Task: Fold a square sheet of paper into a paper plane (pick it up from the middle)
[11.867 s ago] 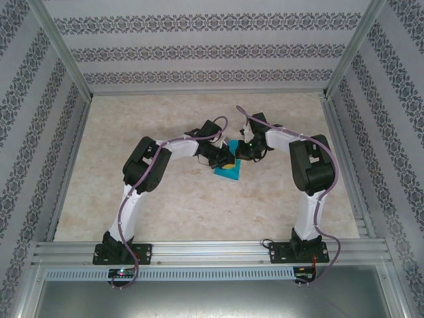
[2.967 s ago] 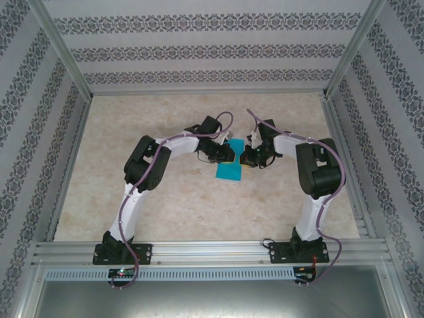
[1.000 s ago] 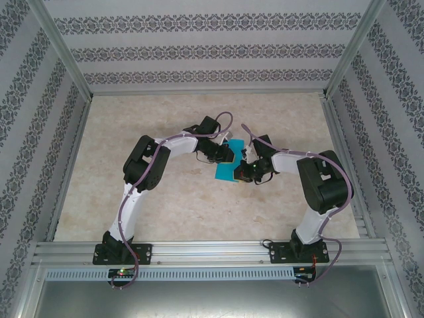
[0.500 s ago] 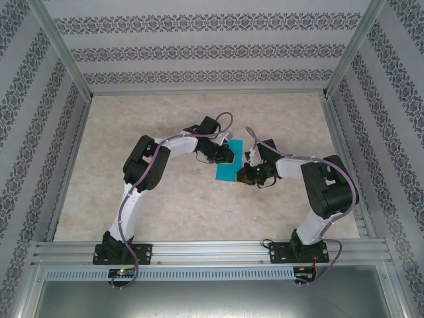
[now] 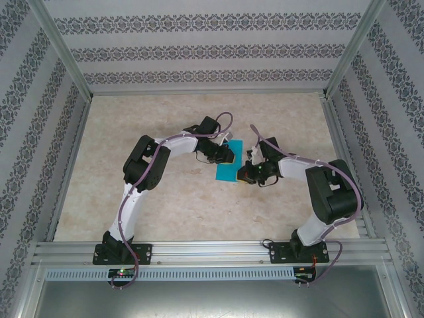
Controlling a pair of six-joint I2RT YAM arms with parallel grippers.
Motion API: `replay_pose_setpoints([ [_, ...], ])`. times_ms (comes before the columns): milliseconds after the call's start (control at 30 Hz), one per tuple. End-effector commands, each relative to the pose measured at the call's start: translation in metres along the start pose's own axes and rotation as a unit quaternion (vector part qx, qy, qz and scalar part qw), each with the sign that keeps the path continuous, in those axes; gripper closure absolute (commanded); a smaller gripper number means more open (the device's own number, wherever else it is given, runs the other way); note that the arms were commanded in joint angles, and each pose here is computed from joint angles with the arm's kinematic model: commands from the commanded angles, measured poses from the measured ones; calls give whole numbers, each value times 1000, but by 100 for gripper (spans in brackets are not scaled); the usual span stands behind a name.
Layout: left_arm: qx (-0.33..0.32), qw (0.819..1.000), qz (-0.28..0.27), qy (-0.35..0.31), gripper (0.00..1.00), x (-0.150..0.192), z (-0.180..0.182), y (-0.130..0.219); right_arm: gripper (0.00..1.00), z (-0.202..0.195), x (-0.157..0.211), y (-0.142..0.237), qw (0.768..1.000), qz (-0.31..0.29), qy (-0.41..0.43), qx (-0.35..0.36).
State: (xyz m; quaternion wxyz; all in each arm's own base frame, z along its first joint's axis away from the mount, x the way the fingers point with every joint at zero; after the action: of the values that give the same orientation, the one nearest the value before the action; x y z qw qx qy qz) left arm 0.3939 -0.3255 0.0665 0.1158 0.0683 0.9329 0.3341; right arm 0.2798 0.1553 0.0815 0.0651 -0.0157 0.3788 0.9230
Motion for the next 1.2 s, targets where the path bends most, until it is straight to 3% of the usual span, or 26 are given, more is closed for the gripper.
replay_pose_setpoints([
  [0,-42,998,22,41,81,14,33,-1,100,14,-14,-7,1000,1,4,-18],
  [333,-39,998,26,39,80,16,32,0,100,-7,-25,-28,1000,22,3,18],
  [1167,-37,999,-1,34,79,-7,32,29,100,-44,26,-26,997,57,-20,40],
])
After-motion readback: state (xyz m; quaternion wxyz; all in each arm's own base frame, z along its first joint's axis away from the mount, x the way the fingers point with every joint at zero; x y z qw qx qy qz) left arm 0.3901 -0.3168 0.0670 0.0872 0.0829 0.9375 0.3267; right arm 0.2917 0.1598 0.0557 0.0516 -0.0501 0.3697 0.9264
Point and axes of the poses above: each hand's point on the last joint's axis, 136 mm out from that joint toward the fingers, its own y axis back along the fingers, its own z axis along the line the jaws close on, x = y × z, the point moved 6 cm from there along y, back along the fingers, and after that the axes turned 1 degree about y, right-handed, at the moved point
